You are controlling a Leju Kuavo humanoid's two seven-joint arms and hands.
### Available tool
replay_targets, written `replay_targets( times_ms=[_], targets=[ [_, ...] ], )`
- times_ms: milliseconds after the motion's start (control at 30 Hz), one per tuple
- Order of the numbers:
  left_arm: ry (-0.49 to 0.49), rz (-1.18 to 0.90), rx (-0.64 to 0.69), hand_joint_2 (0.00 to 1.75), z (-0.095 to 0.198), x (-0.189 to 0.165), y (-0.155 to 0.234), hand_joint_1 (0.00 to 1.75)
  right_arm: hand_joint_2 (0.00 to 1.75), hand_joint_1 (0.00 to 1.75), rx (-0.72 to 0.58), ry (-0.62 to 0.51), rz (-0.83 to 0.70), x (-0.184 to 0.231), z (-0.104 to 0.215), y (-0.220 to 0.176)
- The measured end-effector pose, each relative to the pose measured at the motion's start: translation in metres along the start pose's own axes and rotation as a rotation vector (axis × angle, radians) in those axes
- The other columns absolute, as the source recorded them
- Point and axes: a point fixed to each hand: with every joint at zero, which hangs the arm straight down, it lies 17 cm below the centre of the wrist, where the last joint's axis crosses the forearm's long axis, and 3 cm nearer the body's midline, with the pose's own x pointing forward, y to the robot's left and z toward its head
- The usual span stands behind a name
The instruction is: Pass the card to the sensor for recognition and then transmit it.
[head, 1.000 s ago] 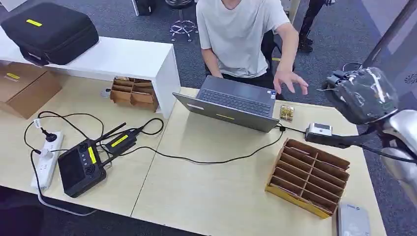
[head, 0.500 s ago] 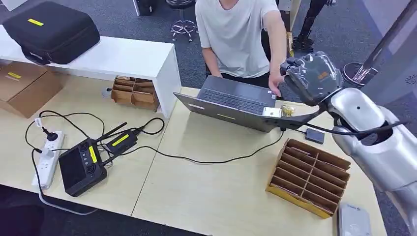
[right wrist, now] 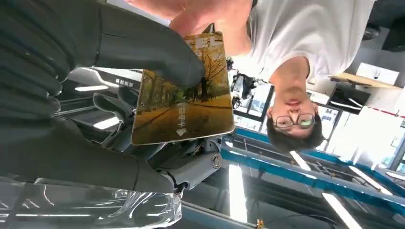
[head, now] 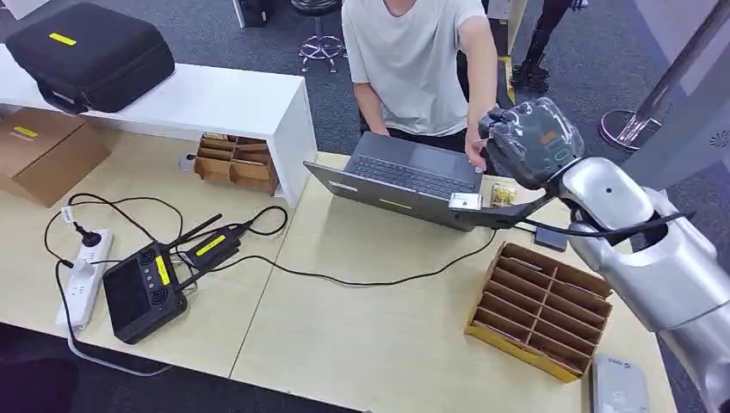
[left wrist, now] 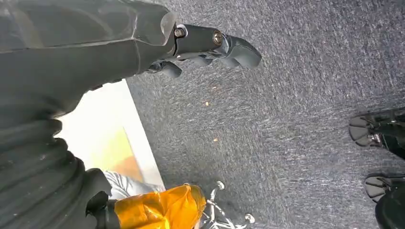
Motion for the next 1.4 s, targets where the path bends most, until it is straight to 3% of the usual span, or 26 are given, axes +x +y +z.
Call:
replay_targets(
  times_ms=[367, 667, 800, 933, 1200, 1400],
  targets=[
    [-0.018, 0.003, -0.001, 1.75, -0.001, 0.005, 0.000, 0.00, 1.75, 0.00, -0.025, -0.020, -0.066, 0.010, 0.001, 0.002],
    [-0.034, 0.064, 0.014, 1.75, -0.001, 0.007, 0.001, 0.00, 1.75, 0.00, -0.126, -0.029, -0.184, 0.017, 0.023, 0.000],
    [-0.044, 0.143, 0.026, 1.75, 0.000, 0.005, -0.002, 0.00, 1.75, 0.00, -0.249, -0.031, -0.255, 0.009, 0.060, -0.012],
    [-0.040, 0.205, 0.013, 1.75, 0.001, 0.001, -0.015, 0.00, 1.75, 0.00, -0.364, -0.023, -0.289, 0.007, 0.121, -0.013],
    [-0.037, 0.215, -0.004, 1.75, 0.005, 0.002, -0.030, 0.00, 1.75, 0.00, -0.395, -0.018, -0.286, 0.019, 0.198, -0.004],
    [-0.042, 0.201, -0.013, 1.75, 0.005, 0.005, -0.035, 0.00, 1.75, 0.00, -0.393, -0.010, -0.279, 0.019, 0.220, -0.005]
  ],
)
